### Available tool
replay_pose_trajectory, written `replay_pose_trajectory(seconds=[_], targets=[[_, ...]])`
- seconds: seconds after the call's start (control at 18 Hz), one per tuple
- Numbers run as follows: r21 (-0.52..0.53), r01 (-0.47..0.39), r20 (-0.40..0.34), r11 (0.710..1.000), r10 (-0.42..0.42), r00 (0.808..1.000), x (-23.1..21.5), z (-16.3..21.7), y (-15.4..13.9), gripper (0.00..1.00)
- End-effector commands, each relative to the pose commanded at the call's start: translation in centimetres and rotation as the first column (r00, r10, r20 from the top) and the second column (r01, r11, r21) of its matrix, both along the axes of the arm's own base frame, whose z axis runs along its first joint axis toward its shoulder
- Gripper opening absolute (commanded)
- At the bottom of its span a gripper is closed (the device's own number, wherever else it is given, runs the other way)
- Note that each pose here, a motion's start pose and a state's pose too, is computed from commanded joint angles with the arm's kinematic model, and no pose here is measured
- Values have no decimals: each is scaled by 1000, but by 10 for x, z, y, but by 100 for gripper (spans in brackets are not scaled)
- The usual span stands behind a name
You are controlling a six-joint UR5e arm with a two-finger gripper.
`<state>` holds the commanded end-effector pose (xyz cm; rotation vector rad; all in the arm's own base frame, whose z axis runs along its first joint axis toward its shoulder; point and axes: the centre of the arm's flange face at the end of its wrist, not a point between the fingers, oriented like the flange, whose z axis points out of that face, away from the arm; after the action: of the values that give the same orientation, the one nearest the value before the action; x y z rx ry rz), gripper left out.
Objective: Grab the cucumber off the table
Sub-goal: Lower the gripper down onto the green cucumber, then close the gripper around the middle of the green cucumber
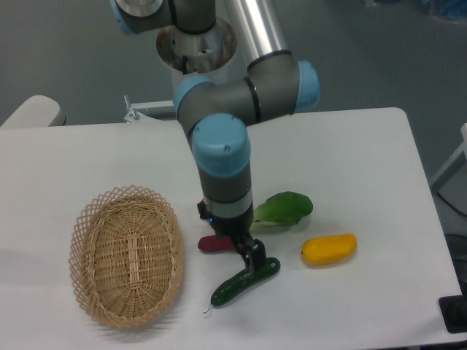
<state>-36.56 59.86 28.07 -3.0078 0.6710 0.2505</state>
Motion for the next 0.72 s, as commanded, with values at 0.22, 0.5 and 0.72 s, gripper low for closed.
replay_pose_trajectory(seconds=[0.22, 0.5, 0.72], targets=[[-93, 3, -33, 996, -6, 999, -17, -40, 9, 100], [-113, 18, -9, 993, -20, 1000, -14, -72, 21, 100], [-113, 21, -3, 993, -21, 1000, -13, -85, 23, 100]])
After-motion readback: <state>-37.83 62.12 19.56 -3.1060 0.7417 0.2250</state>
